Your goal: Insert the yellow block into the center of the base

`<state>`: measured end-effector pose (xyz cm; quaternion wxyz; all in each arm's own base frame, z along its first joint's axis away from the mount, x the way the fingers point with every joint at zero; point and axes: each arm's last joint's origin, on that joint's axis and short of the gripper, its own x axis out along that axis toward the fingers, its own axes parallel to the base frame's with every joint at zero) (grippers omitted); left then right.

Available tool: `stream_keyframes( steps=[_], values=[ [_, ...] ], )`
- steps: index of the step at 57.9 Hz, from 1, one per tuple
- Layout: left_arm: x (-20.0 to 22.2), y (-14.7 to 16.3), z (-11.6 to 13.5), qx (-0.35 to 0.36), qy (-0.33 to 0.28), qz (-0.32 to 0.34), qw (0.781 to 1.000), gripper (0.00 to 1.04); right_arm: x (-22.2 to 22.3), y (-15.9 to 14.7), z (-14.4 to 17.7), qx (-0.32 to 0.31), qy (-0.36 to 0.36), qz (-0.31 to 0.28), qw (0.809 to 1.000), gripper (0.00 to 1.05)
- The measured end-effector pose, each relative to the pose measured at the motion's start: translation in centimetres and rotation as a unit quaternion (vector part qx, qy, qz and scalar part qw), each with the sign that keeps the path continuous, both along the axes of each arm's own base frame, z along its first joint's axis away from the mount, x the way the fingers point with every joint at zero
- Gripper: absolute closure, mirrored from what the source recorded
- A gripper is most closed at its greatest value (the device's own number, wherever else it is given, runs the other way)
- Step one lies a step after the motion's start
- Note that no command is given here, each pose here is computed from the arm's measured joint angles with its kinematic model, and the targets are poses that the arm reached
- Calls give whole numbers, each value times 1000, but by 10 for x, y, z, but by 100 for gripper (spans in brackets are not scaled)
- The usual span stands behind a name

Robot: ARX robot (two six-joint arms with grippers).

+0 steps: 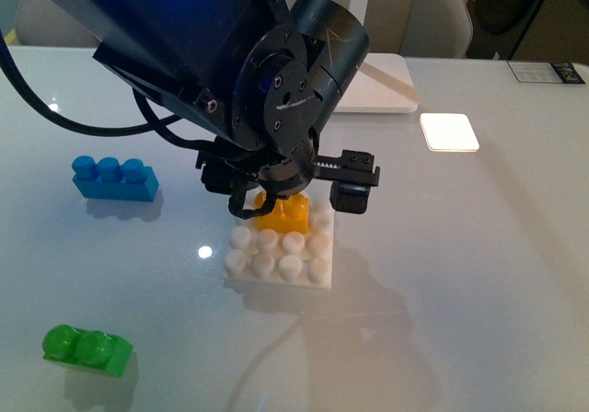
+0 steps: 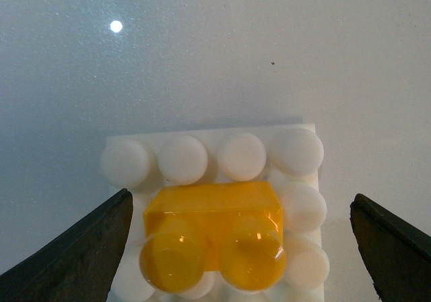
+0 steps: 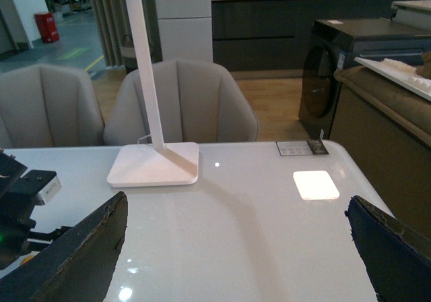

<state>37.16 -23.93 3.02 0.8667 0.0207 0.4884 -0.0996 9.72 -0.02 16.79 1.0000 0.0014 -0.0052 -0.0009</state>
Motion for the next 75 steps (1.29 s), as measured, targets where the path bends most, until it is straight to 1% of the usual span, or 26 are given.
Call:
stream_keyframes(
  steps=[11,21,29,34,43,53,60,68,70,73,75],
  values=[
    [16,22,15,0,-17,31,999,7,0,0,0,0,0,0,1000,9],
    [36,59,43,-7,-55,74,996,7,0,0,0,0,0,0,1000,9],
    [38,86,65,-24,-87,102,991,7,0,0,0,0,0,0,1000,9],
    [34,106,77,-38,-106,118,987,7,0,0,0,0,0,0,1000,9],
    [20,143,91,-60,-131,146,979,7,0,0,0,0,0,0,1000,9],
    [2,181,95,-75,-155,178,969,7,0,0,0,0,0,0,1000,9],
    [-17,206,100,-86,-185,191,960,7,0,0,0,0,0,0,1000,9],
    [-47,231,118,-103,-247,187,945,8,0,0,0,0,0,0,1000,9],
    [-53,235,119,-92,-285,174,938,12,0,0,0,0,0,0,1000,9],
    [-72,239,123,-71,-377,147,912,22,0,0,0,0,0,0,1000,9],
    [-85,240,125,-63,-412,137,899,28,0,0,0,0,0,0,1000,9]
  ],
)
